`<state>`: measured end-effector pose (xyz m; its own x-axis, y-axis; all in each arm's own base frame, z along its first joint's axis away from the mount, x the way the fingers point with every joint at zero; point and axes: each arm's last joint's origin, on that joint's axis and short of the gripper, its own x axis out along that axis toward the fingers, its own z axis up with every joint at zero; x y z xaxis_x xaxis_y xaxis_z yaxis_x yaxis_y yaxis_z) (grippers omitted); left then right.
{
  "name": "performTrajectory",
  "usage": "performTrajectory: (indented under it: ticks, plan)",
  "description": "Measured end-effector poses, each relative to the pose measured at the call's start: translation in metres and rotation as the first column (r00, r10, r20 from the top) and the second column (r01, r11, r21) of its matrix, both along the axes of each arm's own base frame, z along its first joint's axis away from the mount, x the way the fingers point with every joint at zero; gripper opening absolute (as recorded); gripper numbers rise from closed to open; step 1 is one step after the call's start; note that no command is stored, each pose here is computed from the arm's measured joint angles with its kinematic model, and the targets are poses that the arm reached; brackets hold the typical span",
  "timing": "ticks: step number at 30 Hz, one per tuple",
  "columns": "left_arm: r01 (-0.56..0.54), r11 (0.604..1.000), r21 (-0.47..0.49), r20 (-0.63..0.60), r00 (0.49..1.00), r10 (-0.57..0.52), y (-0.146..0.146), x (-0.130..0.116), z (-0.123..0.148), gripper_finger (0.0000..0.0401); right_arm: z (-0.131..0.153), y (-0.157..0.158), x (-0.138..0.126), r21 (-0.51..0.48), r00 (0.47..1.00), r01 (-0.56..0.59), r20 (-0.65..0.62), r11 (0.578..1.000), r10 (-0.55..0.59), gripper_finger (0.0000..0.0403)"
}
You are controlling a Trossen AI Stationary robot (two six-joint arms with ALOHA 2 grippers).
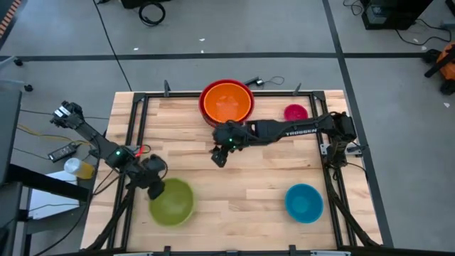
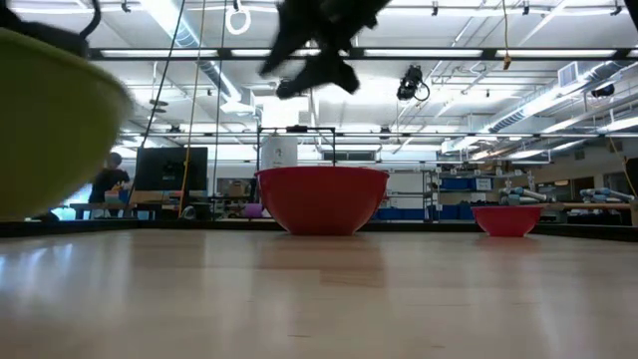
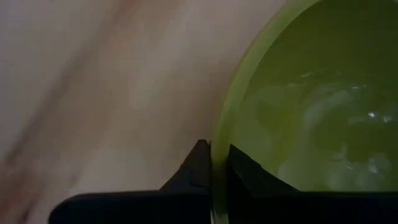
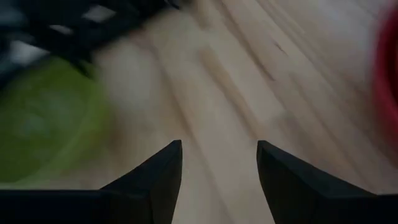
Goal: Nest bowls inside each other
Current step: Stack the green bowl on top of the orange bowl
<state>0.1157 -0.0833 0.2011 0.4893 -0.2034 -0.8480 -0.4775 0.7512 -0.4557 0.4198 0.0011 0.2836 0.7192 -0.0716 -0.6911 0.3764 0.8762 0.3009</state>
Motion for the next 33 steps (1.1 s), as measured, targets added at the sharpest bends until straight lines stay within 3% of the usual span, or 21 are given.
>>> performTrajectory:
  ticks: [5, 8, 12, 15, 20, 26, 30, 33]
  plan:
    - [-0.179, 0.97, 0.167, 0.085, 0.982, 0.166, 0.016, 0.007, 0.02, 0.0013, 0.022, 0.013, 0.016, -0.026, 0.96, -0.009, 0.28, 1.0, 0.016, 0.021]
    - [-0.244, 0.939, 0.243, 0.138, 0.967, 0.215, 0.027, 0.012, 0.029, 0.0013, 0.029, 0.009, 0.019, -0.059, 0.937, 0.013, 0.349, 0.998, 0.008, 0.0213]
    - [-0.318, 0.892, 0.32, 0.222, 0.941, 0.256, 0.039, 0.021, 0.042, 0.0012, 0.028, 0.003, 0.019, -0.167, 0.943, -0.009, 0.327, 0.986, 0.063, 0.0221]
    - [-0.323, 0.857, 0.403, 0.28, 0.934, 0.22, 0.044, 0.031, 0.05, 0.0012, 0.027, 0.002, 0.018, -0.245, 0.946, -0.055, 0.298, 0.968, 0.129, 0.0231]
    - [-0.33, 0.793, 0.512, 0.337, 0.926, 0.169, 0.05, 0.047, 0.067, 0.0015, 0.019, -0.004, 0.014, -0.277, 0.975, -0.064, 0.189, 0.959, 0.119, 0.026]
    - [-0.392, 0.699, 0.598, 0.363, 0.91, 0.2, 0.061, 0.063, 0.077, 0.0018, 0.008, -0.013, 0.007, -0.303, 0.995, -0.059, 0.057, 0.951, 0.079, 0.0275]
    - [-0.436, 0.671, 0.599, 0.413, 0.887, 0.208, 0.068, 0.077, 0.082, 0.0018, 0.004, -0.026, 0.002, -0.325, 1.0, 0.003, -0.011, 0.946, -0.007, 0.023]
    - [-0.452, 0.653, 0.608, 0.442, 0.875, 0.195, 0.072, 0.086, 0.084, 0.002, 0.002, -0.037, -0.001, -0.311, 0.998, 0.043, -0.031, 0.949, -0.055, 0.0142]
